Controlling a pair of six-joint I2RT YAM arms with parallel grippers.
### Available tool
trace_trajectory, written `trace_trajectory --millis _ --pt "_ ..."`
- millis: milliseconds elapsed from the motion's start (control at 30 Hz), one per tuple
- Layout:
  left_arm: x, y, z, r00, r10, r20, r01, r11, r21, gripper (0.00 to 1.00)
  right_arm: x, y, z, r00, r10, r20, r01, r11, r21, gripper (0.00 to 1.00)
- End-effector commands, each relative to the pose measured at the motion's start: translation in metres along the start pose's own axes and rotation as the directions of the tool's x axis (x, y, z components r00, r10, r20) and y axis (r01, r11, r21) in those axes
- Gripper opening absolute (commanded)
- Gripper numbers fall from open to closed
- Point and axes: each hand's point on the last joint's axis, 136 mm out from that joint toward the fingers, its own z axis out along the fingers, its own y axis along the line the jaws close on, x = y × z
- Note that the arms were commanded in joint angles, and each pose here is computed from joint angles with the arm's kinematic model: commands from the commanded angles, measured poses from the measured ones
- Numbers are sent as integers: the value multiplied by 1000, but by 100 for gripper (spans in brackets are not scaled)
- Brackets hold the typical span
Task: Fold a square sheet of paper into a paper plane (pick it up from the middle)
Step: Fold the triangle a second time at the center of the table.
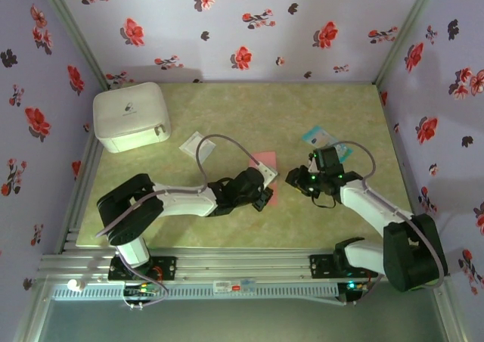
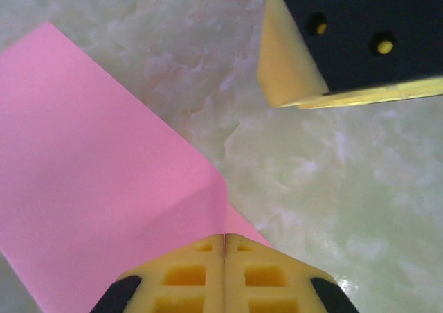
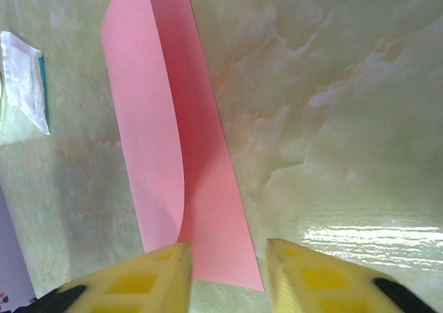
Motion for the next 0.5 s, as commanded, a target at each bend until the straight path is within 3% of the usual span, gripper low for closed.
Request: trace_trajectory --millis 0,233,467 --pt "-2 -7 -1 995 -93 -38 95 994 60 0 14 -9 4 998 10 -55 -11 1000 -5 24" --pt "-2 1 1 985 -168 -47 171 984 53 0 31 1 25 987 23 -161 -36 996 -80 1" --pt "3 6 2 979 -199 -51 201 979 37 0 47 8 42 975 -6 -221 -11 997 -78 0"
